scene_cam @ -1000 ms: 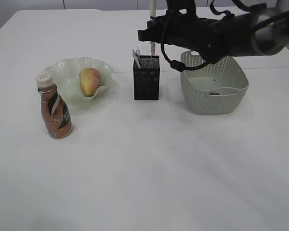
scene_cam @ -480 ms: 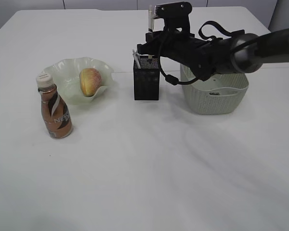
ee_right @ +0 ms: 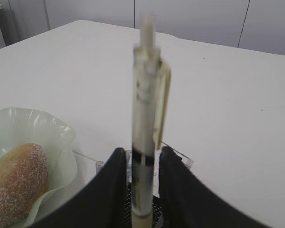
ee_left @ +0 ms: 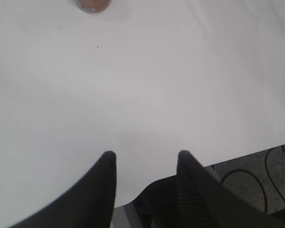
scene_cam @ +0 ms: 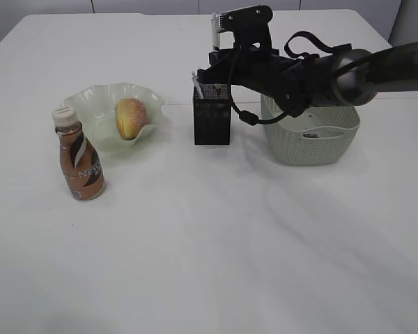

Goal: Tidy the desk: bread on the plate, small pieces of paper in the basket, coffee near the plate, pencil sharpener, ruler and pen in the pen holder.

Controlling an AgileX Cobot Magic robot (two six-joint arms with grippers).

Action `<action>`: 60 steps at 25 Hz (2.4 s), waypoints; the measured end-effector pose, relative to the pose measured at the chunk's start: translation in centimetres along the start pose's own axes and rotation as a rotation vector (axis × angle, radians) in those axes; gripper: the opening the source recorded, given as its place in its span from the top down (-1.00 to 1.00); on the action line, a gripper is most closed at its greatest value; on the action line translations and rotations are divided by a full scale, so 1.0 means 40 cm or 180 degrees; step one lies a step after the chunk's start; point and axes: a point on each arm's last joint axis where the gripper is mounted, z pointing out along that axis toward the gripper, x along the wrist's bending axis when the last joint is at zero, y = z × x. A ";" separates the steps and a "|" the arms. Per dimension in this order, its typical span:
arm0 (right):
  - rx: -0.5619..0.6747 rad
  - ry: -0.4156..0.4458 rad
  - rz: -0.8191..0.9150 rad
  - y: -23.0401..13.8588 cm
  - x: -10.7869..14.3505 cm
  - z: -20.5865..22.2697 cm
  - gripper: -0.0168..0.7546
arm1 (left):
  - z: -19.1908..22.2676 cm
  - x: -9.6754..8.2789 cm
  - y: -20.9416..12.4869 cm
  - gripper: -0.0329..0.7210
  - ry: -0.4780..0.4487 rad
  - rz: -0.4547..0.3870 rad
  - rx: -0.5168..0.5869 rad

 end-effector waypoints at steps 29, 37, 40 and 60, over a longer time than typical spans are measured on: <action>0.0594 -0.0464 0.0735 0.474 -0.032 -0.358 -0.07 | -0.063 0.003 -0.014 0.10 0.0086 0.0157 -0.0303; 0.0817 -0.0453 0.0957 0.600 -0.020 -0.610 -0.07 | -0.287 -0.007 -0.126 0.10 -0.0094 0.0313 -0.1308; 0.1029 -0.0475 0.0944 0.616 -0.017 -0.695 -0.07 | -0.340 -0.010 -0.188 0.10 -0.0275 0.0344 -0.1541; -0.0403 -0.0491 0.0347 0.481 0.032 -1.483 -0.07 | -0.499 0.061 -0.598 0.10 -0.0178 0.1291 -0.3103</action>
